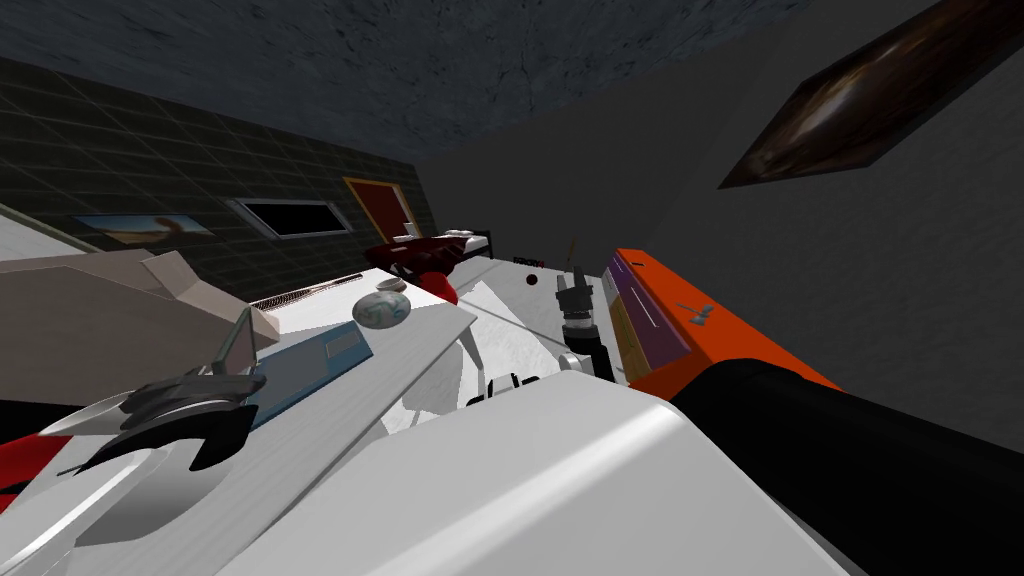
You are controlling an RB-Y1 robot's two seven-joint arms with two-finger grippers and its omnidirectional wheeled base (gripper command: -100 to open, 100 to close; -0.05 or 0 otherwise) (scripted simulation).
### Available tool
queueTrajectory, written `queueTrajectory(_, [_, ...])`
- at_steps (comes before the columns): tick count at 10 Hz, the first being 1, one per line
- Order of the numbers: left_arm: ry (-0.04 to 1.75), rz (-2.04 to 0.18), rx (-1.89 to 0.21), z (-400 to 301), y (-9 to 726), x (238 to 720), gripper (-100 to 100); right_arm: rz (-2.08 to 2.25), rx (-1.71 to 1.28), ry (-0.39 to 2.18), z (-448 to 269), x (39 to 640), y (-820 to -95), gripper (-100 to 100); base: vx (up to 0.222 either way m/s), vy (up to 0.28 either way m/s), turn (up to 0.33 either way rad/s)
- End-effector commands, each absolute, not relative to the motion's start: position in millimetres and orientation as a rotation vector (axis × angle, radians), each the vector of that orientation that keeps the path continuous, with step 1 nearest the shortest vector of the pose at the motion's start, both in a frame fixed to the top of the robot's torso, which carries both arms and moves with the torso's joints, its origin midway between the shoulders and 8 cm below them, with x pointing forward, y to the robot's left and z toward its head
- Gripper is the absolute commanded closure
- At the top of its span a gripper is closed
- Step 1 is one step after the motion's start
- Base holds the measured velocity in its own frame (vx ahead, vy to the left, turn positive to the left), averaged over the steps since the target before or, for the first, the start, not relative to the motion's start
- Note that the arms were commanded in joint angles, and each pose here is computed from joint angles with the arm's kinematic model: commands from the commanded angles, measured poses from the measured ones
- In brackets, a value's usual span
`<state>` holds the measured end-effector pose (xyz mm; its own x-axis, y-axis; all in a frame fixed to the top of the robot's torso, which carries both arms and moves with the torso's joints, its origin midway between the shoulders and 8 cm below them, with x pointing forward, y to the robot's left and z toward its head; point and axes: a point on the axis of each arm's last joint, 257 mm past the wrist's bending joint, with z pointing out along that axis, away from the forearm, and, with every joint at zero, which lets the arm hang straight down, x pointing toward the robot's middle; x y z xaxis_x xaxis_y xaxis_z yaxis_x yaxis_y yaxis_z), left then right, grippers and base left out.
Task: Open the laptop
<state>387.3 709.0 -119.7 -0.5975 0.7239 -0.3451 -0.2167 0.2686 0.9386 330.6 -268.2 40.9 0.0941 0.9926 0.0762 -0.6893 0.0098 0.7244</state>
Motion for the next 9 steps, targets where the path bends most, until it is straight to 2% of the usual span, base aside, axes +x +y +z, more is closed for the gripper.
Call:
queueTrajectory(1, [1.735,1.516,0.544,-132,705,381,100,1.418,0.712,0.541,41,331,-268,0,0.054,-0.013,-0.062])
queueTrajectory(9, [1.730,1.759,0.838,-168,686,356,100,1.418,0.712,0.541,41,331,-268,0,0.063,-0.020,-0.045])
